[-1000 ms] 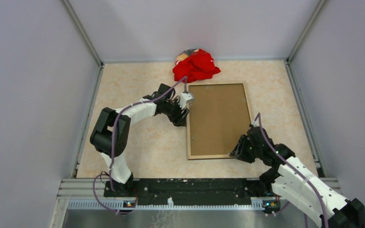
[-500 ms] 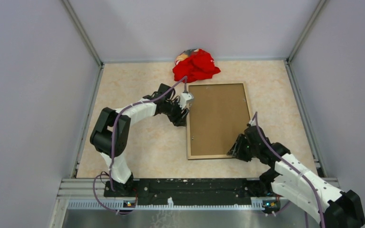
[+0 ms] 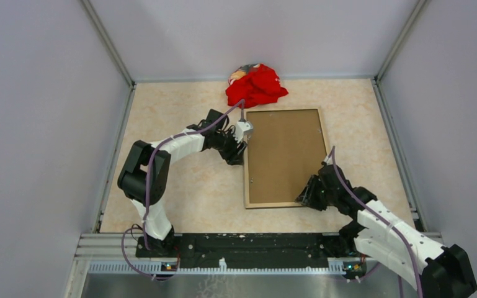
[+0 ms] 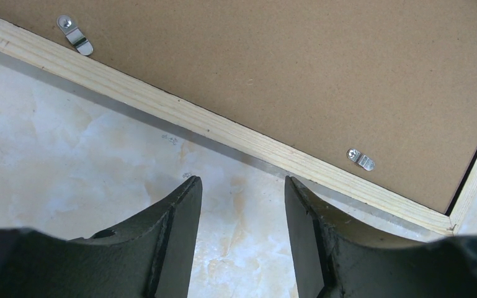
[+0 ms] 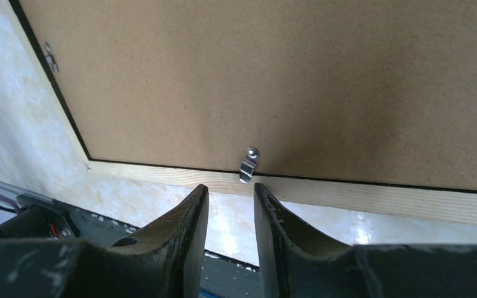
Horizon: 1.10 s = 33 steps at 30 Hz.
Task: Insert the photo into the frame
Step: Install the photo frame at the center of the board.
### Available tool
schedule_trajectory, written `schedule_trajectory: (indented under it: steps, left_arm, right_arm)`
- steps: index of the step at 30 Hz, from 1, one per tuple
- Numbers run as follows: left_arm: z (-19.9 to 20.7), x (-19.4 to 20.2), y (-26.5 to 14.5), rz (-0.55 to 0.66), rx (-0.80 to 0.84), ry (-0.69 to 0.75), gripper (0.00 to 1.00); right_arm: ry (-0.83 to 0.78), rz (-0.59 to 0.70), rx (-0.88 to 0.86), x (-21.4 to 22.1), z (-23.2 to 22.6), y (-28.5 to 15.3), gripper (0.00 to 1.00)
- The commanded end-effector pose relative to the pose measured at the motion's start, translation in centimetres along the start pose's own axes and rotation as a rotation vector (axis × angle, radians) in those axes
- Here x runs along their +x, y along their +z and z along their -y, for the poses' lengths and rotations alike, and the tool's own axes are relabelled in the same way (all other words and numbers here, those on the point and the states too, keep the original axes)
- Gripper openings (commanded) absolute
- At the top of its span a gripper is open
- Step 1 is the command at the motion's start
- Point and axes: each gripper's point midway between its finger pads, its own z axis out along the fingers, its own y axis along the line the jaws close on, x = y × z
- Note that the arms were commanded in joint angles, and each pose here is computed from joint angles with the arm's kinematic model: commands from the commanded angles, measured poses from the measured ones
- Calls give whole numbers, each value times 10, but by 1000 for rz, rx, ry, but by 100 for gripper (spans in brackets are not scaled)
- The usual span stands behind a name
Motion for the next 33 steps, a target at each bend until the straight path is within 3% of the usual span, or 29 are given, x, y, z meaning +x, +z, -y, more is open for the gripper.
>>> schedule_trajectory:
  steps: [1,33]
  left_arm:
    - [-1,-13,-4,41,-11,35,58]
    - [0,-14,-2,39,1,35,57]
  right_arm:
    - [4,-10,-16,3,-2,4,33]
    - [9,13,-23,-5,-7,16,31]
